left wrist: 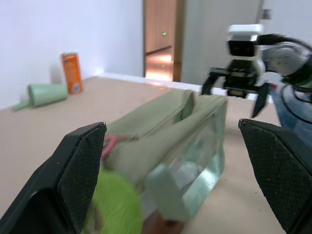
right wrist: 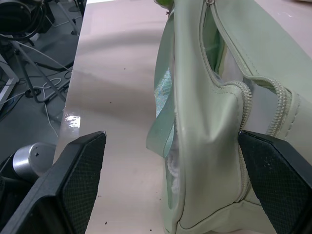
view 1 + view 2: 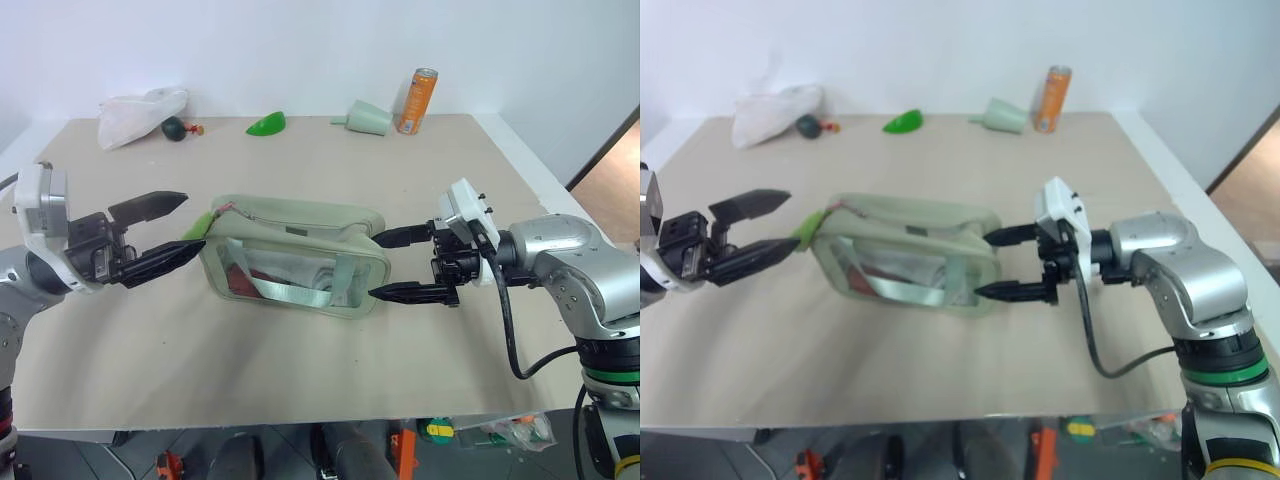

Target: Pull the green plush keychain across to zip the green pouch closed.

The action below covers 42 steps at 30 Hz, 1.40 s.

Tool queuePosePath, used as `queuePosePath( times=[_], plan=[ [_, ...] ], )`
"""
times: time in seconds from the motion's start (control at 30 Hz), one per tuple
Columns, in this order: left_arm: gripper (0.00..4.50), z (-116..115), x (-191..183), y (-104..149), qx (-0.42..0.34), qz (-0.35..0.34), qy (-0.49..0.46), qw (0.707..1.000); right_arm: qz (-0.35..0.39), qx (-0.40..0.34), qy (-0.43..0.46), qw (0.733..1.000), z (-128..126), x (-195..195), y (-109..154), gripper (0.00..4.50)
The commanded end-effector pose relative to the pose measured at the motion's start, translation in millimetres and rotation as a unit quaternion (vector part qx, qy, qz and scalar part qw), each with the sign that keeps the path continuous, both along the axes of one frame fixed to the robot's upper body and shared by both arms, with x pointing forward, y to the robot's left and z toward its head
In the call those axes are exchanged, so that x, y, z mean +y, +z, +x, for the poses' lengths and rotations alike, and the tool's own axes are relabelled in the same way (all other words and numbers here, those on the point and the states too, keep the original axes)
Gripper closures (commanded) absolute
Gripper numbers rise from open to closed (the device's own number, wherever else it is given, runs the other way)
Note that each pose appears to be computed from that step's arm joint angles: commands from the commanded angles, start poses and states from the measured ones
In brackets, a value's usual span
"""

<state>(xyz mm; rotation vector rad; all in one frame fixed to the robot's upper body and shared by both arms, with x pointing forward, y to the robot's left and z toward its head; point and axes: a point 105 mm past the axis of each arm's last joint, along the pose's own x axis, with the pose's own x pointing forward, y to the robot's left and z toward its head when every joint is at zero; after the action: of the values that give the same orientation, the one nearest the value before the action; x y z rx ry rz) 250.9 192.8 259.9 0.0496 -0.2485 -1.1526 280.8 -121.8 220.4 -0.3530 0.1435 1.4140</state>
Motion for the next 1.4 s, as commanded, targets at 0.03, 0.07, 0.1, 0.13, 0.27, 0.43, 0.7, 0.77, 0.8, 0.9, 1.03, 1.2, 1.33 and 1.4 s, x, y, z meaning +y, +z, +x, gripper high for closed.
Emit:
queuePosePath(
  times=[0.03, 0.07, 0.1, 0.13, 0.27, 0.43, 0.7, 0.77, 0.8, 0.9, 1.03, 1.2, 1.33, 1.4],
  plan=[
    [0.00, -6, -6, 9, -0.023, 0.014, -0.014, 1.000, -0.001, -0.023, 0.001, 1.000, 1, 0, 5, 0.58],
    [0.00, -6, -7, 8, -0.022, 0.012, -0.014, 1.000, 0.000, -0.024, 0.001, 1.000, 1, -1, 5, 0.82],
    [0.00, -6, -8, 7, -0.022, 0.011, -0.015, 1.000, -0.001, -0.025, 0.001, 1.000, 1, -1, 5, 1.18],
    [0.00, -6, -9, 6, -0.020, 0.010, -0.015, 1.000, -0.001, -0.027, 0.002, 1.000, 1, -2, 5, 1.54],
    [0.00, -6, -9, 3, -0.015, 0.003, -0.013, 1.000, 0.002, -0.030, 0.000, 1.000, 3, -3, 4, 2.98],
    [0.00, 3, 3, 2, -0.011, -0.029, 0.024, 0.999, 0.001, -0.032, 0.002, 0.999, 4, -2, 3, 4.48],
    [0.00, 36, 34, -30, 0.052, -0.055, 0.142, 0.987, -0.014, -0.036, -0.006, 0.999, 10, -1, -4, 4.48],
    [0.00, 35, 34, -33, 0.059, -0.060, 0.141, 0.986, -0.015, -0.038, -0.008, 0.999, 11, -1, -5, 4.48],
    [0.00, 33, 33, -36, 0.063, -0.059, 0.136, 0.987, -0.015, -0.039, -0.009, 0.999, 11, -2, -4, 4.48],
    [0.00, 22, 24, -39, 0.064, -0.048, 0.102, 0.992, -0.015, -0.042, -0.010, 0.999, 12, -2, -3, 4.48],
    [0.00, 16, 17, -29, 0.052, -0.054, 0.074, 0.994, -0.018, -0.043, -0.011, 0.999, 12, -3, -4, 4.48],
    [0.00, 12, 7, -18, 0.038, -0.048, 0.048, 0.997, -0.017, -0.044, -0.013, 0.999, 12, -2, -4, 4.48],
    [0.00, 15, 7, -28, 0.052, -0.031, 0.054, 0.997, -0.017, -0.045, -0.015, 0.999, 12, -3, -4, 4.48],
    [0.00, 17, 8, -33, 0.060, -0.029, 0.059, 0.996, -0.017, -0.045, -0.016, 0.999, 12, -3, -4, 4.48]
  ],
)
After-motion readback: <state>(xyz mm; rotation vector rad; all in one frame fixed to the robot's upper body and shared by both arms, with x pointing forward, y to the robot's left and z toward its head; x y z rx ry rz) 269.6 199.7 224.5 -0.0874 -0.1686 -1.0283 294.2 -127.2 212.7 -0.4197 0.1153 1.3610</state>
